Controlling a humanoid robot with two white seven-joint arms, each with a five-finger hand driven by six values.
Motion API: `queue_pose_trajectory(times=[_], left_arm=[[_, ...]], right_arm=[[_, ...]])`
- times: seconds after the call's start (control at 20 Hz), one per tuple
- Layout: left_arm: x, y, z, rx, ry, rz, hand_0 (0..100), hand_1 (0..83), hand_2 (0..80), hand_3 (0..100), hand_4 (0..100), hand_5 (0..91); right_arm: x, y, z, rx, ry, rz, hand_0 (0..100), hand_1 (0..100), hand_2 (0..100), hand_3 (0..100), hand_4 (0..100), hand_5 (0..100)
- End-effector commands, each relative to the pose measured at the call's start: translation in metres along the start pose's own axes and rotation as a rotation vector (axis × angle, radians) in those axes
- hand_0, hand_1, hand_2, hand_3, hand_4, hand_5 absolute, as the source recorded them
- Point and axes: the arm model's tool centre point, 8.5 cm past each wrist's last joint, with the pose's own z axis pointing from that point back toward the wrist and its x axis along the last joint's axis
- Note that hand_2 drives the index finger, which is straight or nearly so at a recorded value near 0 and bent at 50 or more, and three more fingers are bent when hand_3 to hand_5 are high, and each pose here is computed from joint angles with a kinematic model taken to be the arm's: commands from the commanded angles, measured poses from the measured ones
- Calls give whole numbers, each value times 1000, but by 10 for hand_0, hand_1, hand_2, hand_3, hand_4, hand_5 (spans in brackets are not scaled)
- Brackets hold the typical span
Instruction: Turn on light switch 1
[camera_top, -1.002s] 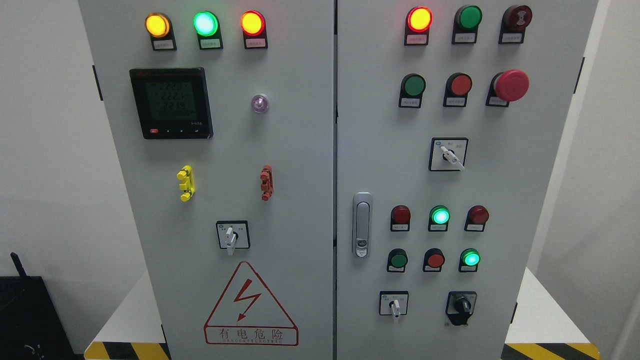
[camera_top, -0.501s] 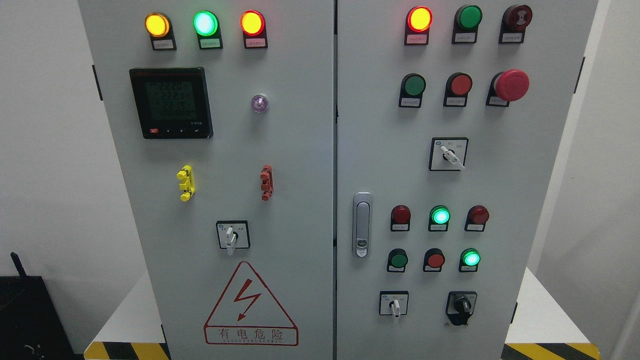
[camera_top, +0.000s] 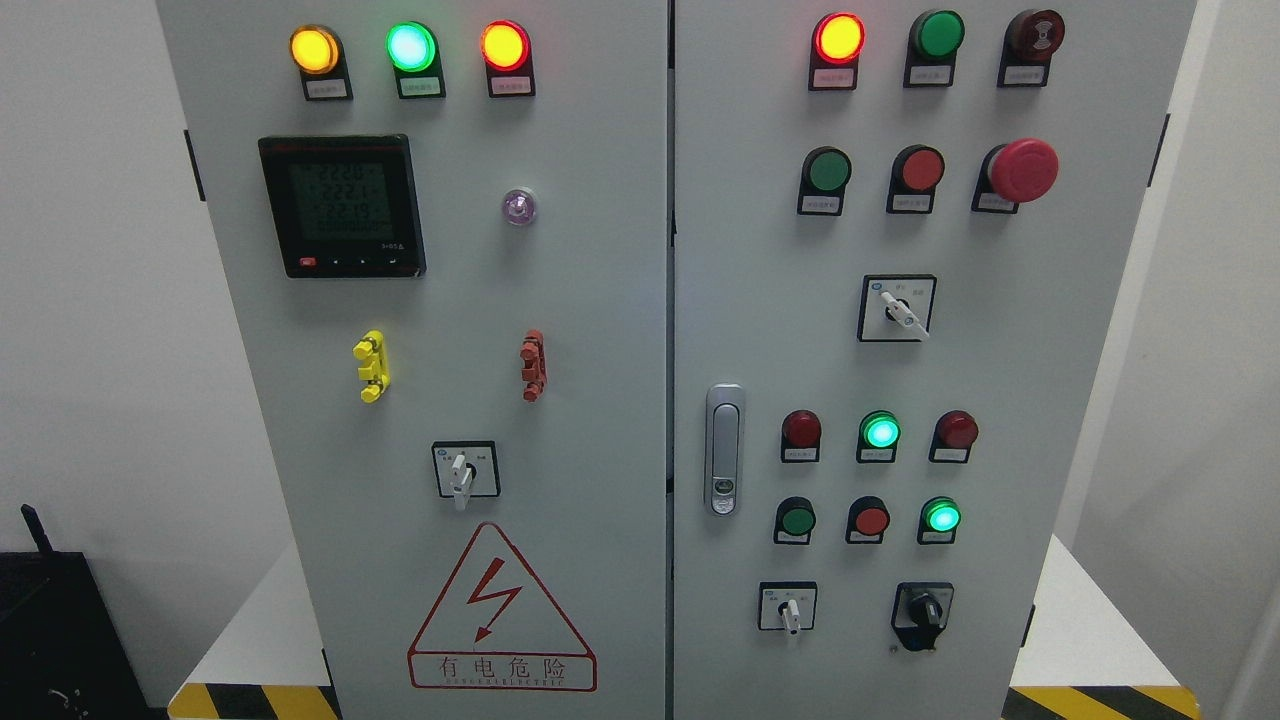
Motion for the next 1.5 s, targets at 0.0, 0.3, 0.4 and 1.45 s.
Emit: queue_pose_trajectory(times=[0.0, 0.3, 0.4, 1.45], left_arm=[[62, -31, -13, -29, -192, 35, 110, 662, 405, 848, 945, 875], [79, -48, -36, -31, -228, 61, 84, 678, 459, 909, 949, 879], [84, -51, -38, -24, -236, 54, 72, 697, 475, 912, 949, 879], [119, -128, -86, 133, -127, 131, 35, 743, 526, 912, 946, 876]], right_arm=[[0, 0, 0, 0, 0, 0, 307, 0, 0, 0, 0, 0], [0, 0, 0, 0, 0, 0, 307, 0, 0, 0, 0, 0], [0, 0, 0, 0, 0, 0, 307, 0, 0, 0, 0, 0], [1, 0, 0, 0, -2, 0, 307, 0, 0, 0, 0, 0]])
